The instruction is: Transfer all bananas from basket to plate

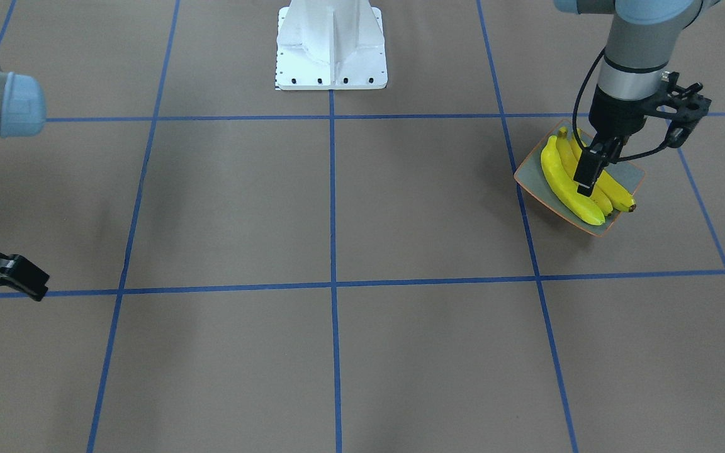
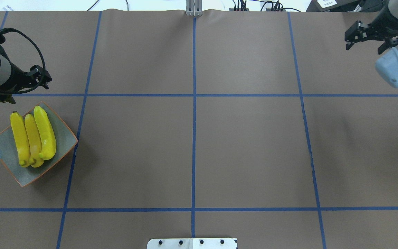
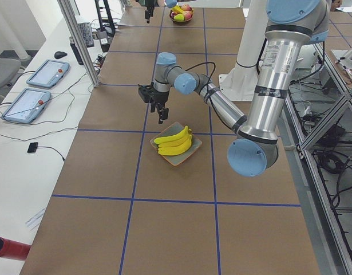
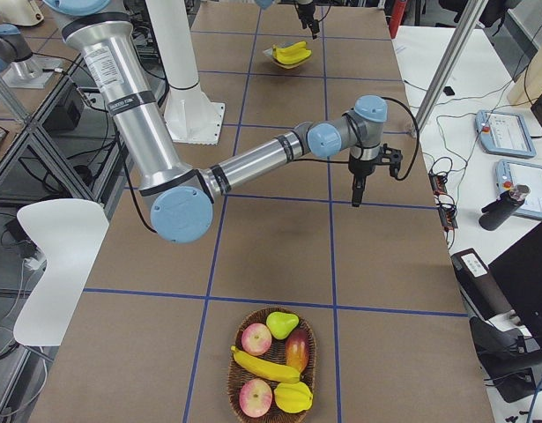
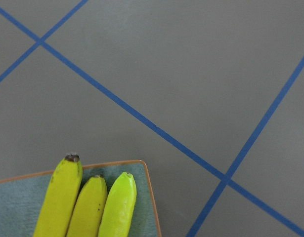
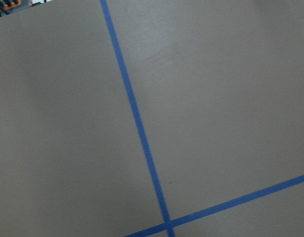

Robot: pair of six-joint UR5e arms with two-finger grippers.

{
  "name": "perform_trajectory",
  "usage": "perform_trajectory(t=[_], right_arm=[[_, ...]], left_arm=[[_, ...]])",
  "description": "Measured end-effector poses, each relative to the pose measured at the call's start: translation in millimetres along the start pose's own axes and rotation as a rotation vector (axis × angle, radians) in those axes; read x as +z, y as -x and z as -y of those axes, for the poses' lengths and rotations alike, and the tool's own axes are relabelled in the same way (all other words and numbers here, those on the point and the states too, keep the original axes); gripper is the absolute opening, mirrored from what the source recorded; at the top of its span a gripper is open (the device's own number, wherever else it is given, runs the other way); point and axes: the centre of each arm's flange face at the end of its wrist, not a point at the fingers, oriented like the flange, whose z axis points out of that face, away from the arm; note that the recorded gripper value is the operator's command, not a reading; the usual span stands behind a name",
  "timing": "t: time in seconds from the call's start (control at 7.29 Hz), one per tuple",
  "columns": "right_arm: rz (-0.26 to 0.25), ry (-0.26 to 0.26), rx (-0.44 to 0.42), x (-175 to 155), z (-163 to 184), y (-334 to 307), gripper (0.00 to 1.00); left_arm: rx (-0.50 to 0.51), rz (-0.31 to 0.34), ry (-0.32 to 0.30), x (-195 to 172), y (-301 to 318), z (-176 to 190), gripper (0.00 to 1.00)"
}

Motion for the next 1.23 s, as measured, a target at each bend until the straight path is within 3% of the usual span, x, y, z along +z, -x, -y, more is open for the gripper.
perform_trajectory(t=[0.27,0.55,0.82,1.23], right_arm=[[-0.04,0.026,-0.101,7,-10,-113,1.0],[-0.051,0.051,-0.123,6,-36,-231,1.0],[-0.065,0.081,-0.027,21,-66,-347,1.0],[-0.077,0.051,0.118,88,-94,-444,1.0]], left_arm=[[0.195,0.021,0.028,19,3,10,1.0],[0.221,0.016,0.03,22,0,11,1.0],[0.218,-0.004,0.022,15,-11,12,1.0],[0.225,-0.032,0.009,4,-27,13,1.0]])
